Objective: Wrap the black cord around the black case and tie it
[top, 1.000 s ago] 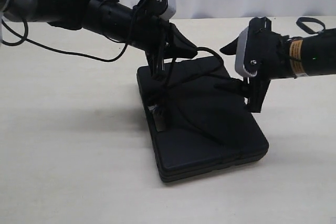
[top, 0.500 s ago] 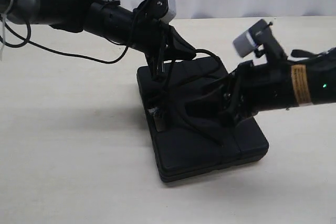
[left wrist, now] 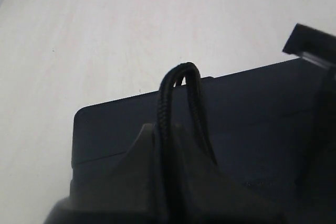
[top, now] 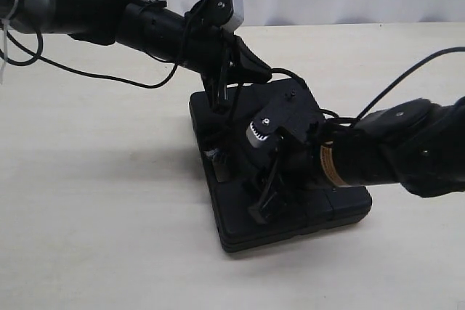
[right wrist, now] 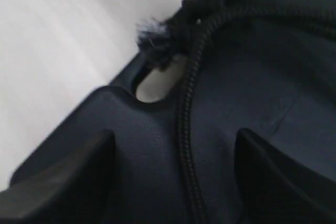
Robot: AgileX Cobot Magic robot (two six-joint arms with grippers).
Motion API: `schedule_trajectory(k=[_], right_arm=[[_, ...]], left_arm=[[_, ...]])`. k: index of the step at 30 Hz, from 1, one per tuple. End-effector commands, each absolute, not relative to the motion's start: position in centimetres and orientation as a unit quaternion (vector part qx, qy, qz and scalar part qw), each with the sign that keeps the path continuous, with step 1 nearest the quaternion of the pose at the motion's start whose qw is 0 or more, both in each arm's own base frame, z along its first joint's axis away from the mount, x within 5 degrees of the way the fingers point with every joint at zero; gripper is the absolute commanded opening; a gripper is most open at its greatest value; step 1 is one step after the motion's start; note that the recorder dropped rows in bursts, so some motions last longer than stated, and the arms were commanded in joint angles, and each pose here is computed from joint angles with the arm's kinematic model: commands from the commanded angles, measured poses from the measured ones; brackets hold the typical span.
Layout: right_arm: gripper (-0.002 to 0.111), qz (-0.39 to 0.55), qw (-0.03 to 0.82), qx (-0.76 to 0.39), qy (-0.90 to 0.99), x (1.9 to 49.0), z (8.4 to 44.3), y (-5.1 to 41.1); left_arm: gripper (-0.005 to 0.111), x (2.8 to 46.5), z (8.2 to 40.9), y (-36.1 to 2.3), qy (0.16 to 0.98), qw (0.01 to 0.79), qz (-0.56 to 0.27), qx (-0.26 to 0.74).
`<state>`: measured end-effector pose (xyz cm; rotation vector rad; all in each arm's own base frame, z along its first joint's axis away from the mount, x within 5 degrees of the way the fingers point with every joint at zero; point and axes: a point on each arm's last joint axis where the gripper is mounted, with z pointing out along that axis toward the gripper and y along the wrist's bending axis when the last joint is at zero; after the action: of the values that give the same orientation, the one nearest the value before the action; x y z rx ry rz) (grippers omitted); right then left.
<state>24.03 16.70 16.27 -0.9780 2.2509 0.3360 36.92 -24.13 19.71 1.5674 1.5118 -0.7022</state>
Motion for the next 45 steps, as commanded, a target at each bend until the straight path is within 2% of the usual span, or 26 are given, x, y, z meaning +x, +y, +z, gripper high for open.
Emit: schedule_trajectory(k=[1,4,5,6,9,15,20,23,24,25,27,28,34,45], right_arm=[[0.059,0.101,0.314,-0.350,0.877,25.1,14.7,16.9],[0.039,0.124,0.304,-0.364,0.872,25.2,14.5,17.6],[0.028,0.137,0.299,-0.380,0.865,25.1,14.5,17.8],[0.005,0.159,0.295,-0.419,0.844,24.6,14.8,18.4],[0.004,0.168,0.316,-0.424,0.832,24.2,16.3,18.3],[0.004,0.139,0.431,-0.374,0.809,22.5,22.8,16.0],[0.004,0.157,0.480,-0.349,0.790,20.3,25.8,14.5],[0.004,0.155,0.509,-0.341,0.775,19.3,27.2,13.7],[0.004,0.153,0.518,-0.337,0.771,19.1,27.6,13.5],[0.004,0.142,0.537,-0.325,0.765,18.9,28.4,13.0],[0.004,0.123,0.563,-0.306,0.758,18.6,29.4,12.3],[0.004,0.121,0.570,-0.300,0.755,18.5,29.8,12.0],[0.004,0.123,0.647,-0.257,0.707,18.0,35.2,11.2],[0.004,0.013,0.722,-0.182,0.667,19.1,40.2,9.2]], left_arm=[[0.000,37.0,19.8,-24.0,0.603,0.414,-0.284,0.619],[0.000,37.0,19.8,-24.0,0.604,0.414,-0.283,0.619],[0.000,37.0,19.8,-24.0,0.604,0.414,-0.283,0.619],[0.000,37.0,19.8,-24.0,0.604,0.414,-0.283,0.619],[0.000,37.1,19.8,-23.9,0.607,0.416,-0.277,0.617],[0.000,37.6,19.6,-23.7,0.638,0.417,-0.263,0.592],[0.000,37.7,19.6,-23.7,0.641,0.420,-0.259,0.588],[0.012,37.7,19.6,-23.7,0.647,0.415,-0.262,0.584],[0.020,37.6,19.5,-23.7,0.644,0.411,-0.261,0.590],[0.038,37.4,19.4,-23.6,0.636,0.401,-0.262,0.605],[0.058,36.7,19.4,-23.8,0.620,0.386,-0.286,0.620],[0.061,36.6,19.5,-23.8,0.617,0.384,-0.292,0.622],[0.062,36.9,20.0,-24.1,0.625,0.405,-0.309,0.591],[0.062,35.5,19.4,-26.3,0.596,0.398,-0.304,0.627]])
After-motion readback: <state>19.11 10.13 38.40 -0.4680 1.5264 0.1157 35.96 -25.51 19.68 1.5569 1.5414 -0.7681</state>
